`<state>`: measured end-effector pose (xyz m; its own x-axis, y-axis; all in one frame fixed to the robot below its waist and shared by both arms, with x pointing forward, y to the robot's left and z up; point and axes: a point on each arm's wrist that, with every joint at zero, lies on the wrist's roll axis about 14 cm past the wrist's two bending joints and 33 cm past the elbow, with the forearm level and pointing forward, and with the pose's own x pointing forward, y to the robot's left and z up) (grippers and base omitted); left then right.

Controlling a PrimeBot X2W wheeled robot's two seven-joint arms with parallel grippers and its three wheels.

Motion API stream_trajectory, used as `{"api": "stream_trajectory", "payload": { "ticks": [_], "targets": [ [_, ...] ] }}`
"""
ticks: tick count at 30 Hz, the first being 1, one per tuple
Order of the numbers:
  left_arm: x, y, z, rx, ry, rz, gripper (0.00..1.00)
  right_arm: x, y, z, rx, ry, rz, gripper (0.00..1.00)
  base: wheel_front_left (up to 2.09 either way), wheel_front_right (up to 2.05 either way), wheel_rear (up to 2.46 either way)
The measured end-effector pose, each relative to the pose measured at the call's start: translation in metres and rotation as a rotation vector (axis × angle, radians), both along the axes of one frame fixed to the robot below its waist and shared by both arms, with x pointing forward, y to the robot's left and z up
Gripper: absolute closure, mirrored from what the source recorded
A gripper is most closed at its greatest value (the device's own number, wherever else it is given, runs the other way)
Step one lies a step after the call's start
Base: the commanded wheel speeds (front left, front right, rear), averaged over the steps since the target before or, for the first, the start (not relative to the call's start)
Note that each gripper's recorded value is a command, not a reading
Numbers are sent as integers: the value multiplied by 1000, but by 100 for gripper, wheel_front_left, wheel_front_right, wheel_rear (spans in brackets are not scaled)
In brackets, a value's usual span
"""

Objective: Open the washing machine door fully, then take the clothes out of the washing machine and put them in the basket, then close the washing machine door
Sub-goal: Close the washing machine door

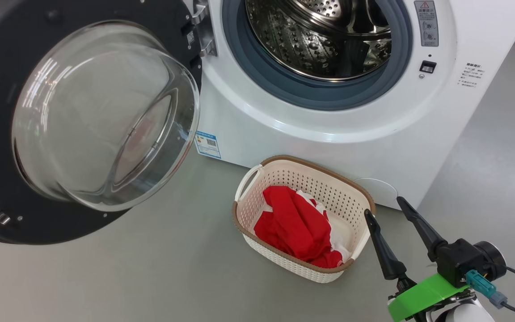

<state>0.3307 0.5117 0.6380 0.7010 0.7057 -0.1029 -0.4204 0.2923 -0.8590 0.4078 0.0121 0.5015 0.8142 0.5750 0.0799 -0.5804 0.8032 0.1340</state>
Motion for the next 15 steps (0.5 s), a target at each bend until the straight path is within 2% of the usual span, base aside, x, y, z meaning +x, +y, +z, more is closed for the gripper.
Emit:
{"api": "stream_trajectory", "payload": {
  "ticks": [12,15],
  "targets": [
    [23,-22,-26,-101,60,-148,100,4,2,-2,-3,2,8,0,0,0,0],
    [29,-25,-23,-95,72,-188,100,4,2,-4,-3,6,9,0,0,0,0]
  ]
}}
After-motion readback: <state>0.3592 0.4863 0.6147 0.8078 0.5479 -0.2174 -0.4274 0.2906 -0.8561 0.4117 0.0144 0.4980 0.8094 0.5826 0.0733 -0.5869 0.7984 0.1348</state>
